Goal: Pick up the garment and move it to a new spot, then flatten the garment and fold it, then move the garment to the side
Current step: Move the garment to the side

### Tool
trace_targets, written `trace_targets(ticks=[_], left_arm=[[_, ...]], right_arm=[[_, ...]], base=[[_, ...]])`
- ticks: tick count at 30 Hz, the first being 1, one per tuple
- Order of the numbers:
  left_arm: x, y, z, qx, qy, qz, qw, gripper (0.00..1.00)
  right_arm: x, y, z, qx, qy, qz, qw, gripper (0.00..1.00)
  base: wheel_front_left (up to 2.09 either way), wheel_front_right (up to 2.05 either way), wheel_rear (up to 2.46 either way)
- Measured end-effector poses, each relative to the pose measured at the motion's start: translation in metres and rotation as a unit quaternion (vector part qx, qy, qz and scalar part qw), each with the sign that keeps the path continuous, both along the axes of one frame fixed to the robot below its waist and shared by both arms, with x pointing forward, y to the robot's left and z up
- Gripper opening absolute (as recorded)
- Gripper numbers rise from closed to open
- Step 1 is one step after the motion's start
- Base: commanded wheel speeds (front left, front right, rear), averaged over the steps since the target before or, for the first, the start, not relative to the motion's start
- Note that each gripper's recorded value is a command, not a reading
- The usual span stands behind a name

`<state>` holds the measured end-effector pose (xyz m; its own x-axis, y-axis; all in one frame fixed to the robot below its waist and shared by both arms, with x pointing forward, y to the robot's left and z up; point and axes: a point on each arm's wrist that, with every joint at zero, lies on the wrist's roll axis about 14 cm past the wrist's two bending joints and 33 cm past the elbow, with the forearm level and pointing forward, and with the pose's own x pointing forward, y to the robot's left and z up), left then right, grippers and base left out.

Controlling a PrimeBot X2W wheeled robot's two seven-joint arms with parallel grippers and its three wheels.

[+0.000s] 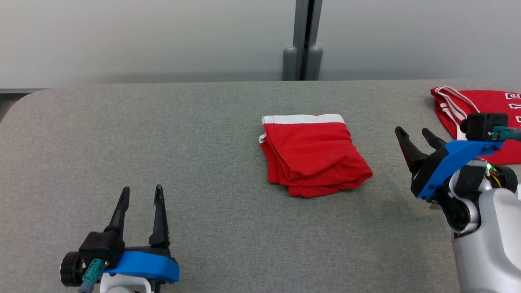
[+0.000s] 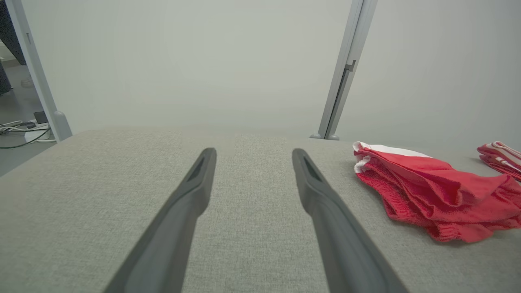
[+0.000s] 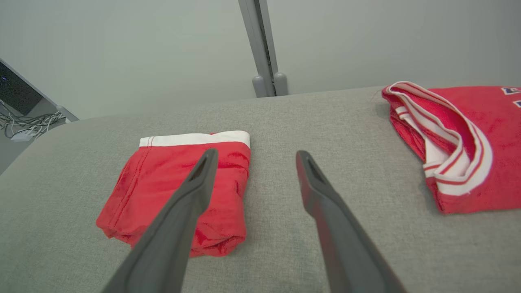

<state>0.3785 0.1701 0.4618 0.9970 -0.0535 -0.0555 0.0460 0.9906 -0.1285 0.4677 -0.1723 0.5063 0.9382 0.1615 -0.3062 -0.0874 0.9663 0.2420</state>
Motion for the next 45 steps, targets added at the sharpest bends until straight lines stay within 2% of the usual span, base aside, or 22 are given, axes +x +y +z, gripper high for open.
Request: trace_targets(ticks=[7,12,17,24,25,26,27,31,35,41,45], left_arm=[[0.017,0.003,0.005,0.004,-0.01,0.005,1.0,1.0],[0.027,0.008,0.003,0.009,-0.009,0.009,1.0,1.0],[0.026,0.014,-0.006,0.01,0.005,0.018,1.0,1.0],[0.023,0.017,-0.012,0.01,0.016,0.022,1.0,1.0],[0.022,0.017,-0.011,0.01,0.015,0.022,1.0,1.0],[0.022,0.016,-0.011,0.009,0.015,0.022,1.0,1.0],[0.022,0.016,-0.011,0.009,0.014,0.021,1.0,1.0],[0.021,0.014,-0.009,0.008,0.012,0.019,1.0,1.0],[0.021,0.01,-0.009,0.002,0.012,0.014,1.0,1.0],[0.025,-0.006,-0.011,-0.006,0.012,-0.007,1.0,1.0],[0.034,-0.023,-0.01,-0.012,0.007,-0.029,0.999,1.0]], right_arm=[[0.04,0.024,-0.035,0.003,0.1,0.03,0.995,1.0],[0.059,0.034,-0.068,0.003,0.152,0.032,0.988,1.0],[0.06,0.052,-0.105,0.03,0.201,0.031,0.979,1.0],[0.052,0.069,-0.134,0.028,0.245,0.043,0.968,1.0],[0.05,0.071,-0.135,0.026,0.25,0.048,0.967,0.95],[0.049,0.074,-0.135,0.02,0.253,0.054,0.966,0.41],[0.048,0.077,-0.135,0.012,0.254,0.061,0.965,0.0],[0.043,0.082,-0.134,-0.016,0.253,0.08,0.964,0.0],[0.049,0.071,-0.123,-0.065,0.231,0.091,0.966,0.0],[0.075,0.034,-0.074,-0.151,0.153,0.091,0.972,0.0],[0.082,-0.012,-0.039,-0.23,0.112,0.077,0.964,0.0]], base=[[0.0,0.0,0.0],[0.0,0.0,0.0],[0.0,0.0,0.0],[0.0,0.0,0.0],[0.0,0.0,0.0],[0.0,0.0,0.0],[0.0,0.0,0.0],[0.0,0.0,0.0],[0.0,0.0,0.0],[0.0,0.0,0.0],[0.0,0.0,0.0]])
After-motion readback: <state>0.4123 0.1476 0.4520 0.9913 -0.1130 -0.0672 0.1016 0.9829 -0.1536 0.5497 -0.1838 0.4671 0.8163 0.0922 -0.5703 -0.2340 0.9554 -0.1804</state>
